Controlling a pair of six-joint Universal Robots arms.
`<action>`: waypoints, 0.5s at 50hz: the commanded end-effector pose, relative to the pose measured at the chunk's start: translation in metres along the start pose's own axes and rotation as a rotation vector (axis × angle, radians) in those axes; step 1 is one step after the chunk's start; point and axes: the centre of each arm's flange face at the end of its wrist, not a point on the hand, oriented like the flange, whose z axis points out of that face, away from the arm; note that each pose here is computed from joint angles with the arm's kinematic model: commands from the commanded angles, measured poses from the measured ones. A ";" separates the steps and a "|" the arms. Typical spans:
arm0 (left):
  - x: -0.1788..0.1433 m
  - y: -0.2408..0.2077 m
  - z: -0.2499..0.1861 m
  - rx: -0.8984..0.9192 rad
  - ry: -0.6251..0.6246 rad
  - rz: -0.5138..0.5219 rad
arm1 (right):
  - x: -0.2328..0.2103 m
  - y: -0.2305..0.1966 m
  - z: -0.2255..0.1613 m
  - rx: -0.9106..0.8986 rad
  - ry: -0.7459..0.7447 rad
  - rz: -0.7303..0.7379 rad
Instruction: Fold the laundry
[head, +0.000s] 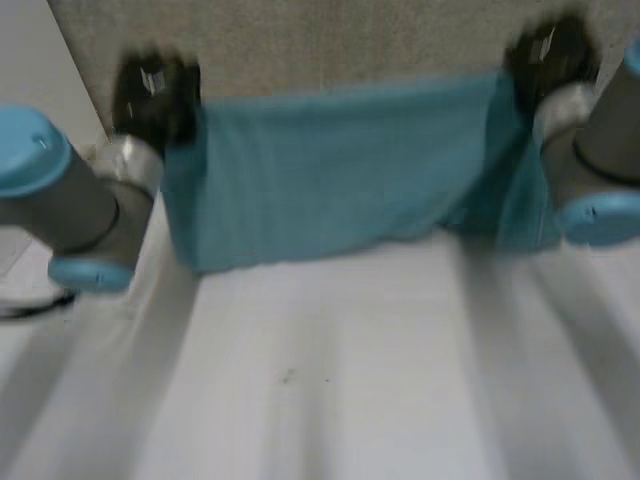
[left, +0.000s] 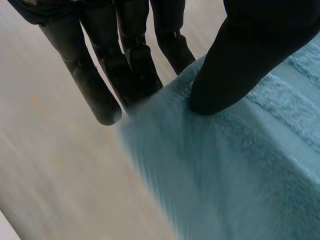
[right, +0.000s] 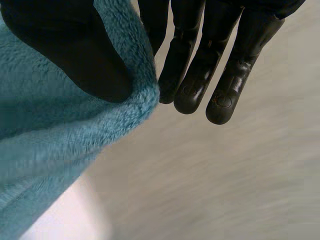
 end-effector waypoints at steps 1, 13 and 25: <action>-0.046 -0.128 0.024 0.544 -0.258 -0.018 | 0.082 -0.090 -0.006 0.408 0.313 0.043; -0.022 -0.016 -0.043 0.106 -0.117 0.010 | -0.020 -0.014 -0.068 0.109 -0.338 0.006; -0.009 0.064 -0.096 -0.166 -0.014 0.011 | -0.088 0.077 -0.100 -0.173 -0.691 -0.093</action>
